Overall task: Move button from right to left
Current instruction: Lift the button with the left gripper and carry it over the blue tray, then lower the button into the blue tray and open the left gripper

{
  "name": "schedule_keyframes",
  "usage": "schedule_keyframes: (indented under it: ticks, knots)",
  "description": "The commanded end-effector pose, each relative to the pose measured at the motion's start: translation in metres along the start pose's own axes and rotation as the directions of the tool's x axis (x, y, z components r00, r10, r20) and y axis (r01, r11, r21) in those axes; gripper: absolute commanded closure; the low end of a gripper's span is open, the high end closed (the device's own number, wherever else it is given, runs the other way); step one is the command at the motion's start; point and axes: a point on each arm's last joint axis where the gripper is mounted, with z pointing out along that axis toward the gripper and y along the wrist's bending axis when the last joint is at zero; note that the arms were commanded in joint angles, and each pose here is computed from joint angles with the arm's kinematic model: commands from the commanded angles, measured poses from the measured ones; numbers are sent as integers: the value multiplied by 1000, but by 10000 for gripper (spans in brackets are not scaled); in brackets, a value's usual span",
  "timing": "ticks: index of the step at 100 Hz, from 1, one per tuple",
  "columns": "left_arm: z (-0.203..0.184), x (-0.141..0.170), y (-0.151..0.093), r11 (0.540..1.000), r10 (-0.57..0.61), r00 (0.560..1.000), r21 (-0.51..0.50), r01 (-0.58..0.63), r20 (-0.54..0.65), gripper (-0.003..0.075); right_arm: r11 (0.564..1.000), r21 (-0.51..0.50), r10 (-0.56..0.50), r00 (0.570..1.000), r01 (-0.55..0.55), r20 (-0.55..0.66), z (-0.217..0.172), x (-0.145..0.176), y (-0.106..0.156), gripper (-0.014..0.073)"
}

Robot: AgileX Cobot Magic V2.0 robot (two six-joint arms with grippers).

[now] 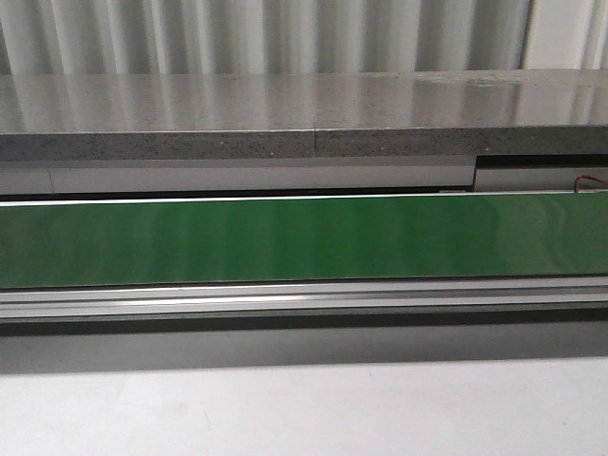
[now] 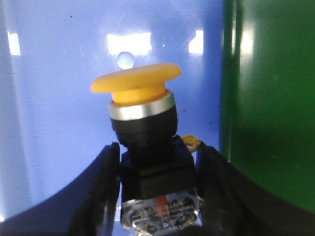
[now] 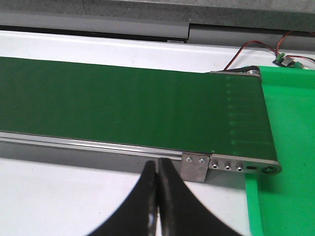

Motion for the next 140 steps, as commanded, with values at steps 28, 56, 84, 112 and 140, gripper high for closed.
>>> schedule_keyframes:
  ticks: [28, 56, 84, 112, 140]
  knots:
    - [41, -23, 8, 1000, 14, 1000, -16, -14, 26, 681, 1000, 5, -19, 995, 19, 96, -3, -14, 0, 662]
    - [61, -25, 9, 1000, 28, 999, -11, -28, -19, 677, 1000, 5, -19, 995, 19, 96, -3, -14, 0, 662]
    - [62, -23, 9, 999, 51, 998, -11, -52, -42, 462, 1000, 5, -19, 995, 19, 96, -3, -14, 0, 662]
    - [61, -24, 9, 998, 53, 998, -17, -54, -39, 283, 1000, 5, -19, 995, 19, 96, -3, -14, 0, 662]
    - [37, -27, 12, 999, 15, 998, -51, -12, 57, 300, 1000, 5, -19, 995, 19, 96, -3, -14, 0, 662]
